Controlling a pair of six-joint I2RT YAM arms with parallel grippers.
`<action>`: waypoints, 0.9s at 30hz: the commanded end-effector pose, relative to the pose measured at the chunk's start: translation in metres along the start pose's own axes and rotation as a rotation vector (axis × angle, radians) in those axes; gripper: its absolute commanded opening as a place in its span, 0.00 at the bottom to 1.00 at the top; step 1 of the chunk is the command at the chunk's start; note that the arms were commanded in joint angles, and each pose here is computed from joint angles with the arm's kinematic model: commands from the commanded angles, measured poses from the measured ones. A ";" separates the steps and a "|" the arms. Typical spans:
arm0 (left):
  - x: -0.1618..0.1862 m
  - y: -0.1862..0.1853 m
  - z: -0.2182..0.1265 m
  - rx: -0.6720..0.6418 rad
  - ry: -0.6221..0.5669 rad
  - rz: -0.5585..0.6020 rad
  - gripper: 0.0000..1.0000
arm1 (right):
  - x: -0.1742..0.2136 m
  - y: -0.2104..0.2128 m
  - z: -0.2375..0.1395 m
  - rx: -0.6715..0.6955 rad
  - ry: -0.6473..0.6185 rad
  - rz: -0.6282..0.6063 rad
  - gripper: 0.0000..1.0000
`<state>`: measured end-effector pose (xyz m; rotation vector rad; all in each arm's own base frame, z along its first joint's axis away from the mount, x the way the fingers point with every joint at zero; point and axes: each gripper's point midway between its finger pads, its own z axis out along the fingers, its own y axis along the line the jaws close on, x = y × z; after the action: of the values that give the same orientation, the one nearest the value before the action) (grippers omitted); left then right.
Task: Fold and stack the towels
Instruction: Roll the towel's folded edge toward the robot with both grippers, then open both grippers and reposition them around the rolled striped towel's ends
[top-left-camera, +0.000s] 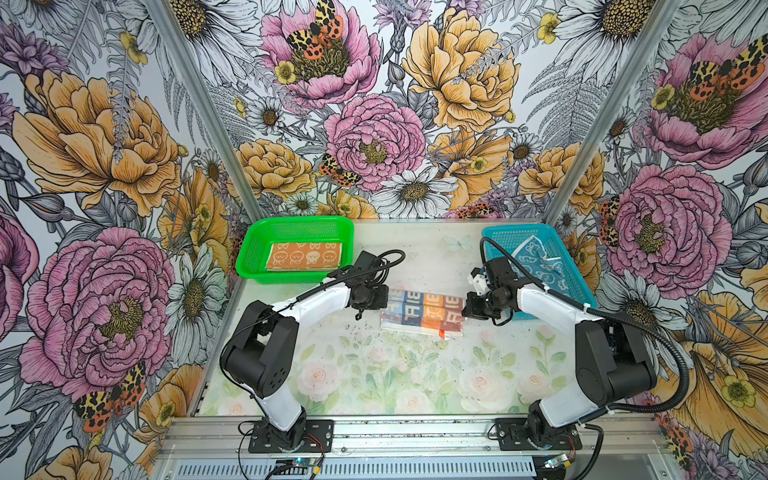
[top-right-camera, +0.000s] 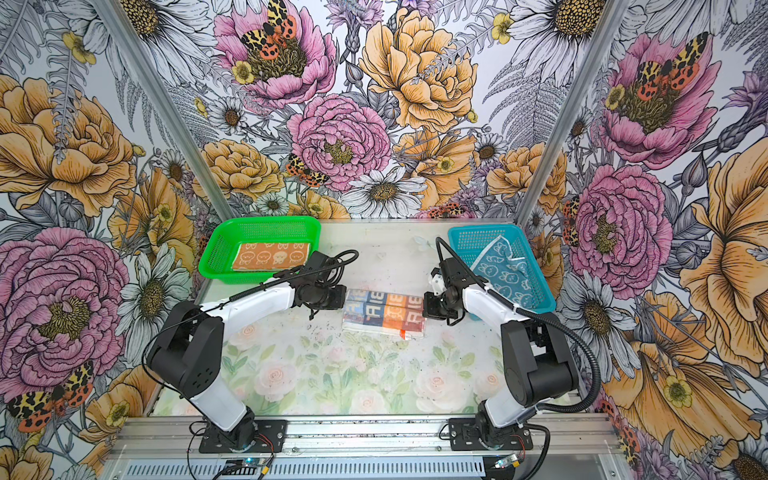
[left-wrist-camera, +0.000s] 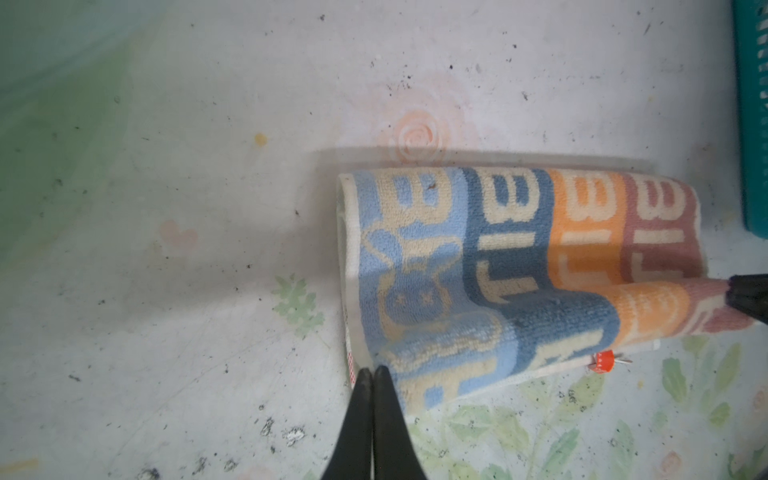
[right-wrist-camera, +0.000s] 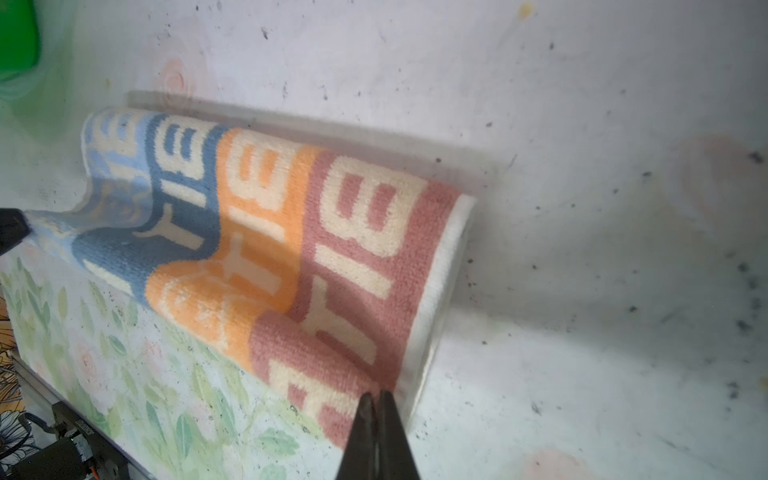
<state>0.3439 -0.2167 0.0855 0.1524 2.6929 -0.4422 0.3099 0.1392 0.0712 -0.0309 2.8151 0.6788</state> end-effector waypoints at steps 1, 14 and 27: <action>-0.005 0.007 -0.008 -0.028 -0.044 -0.029 0.00 | 0.003 -0.002 -0.003 0.013 -0.011 0.004 0.00; 0.020 0.005 0.017 -0.036 0.024 -0.030 0.00 | 0.030 -0.010 0.022 0.023 0.060 0.029 0.06; -0.017 -0.051 -0.028 0.143 -0.079 -0.069 0.98 | 0.003 0.036 -0.026 -0.109 -0.093 0.012 0.77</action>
<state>0.3331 -0.2359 0.0880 0.1085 2.6925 -0.4975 0.2881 0.1470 0.0793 0.0009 2.7791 0.7290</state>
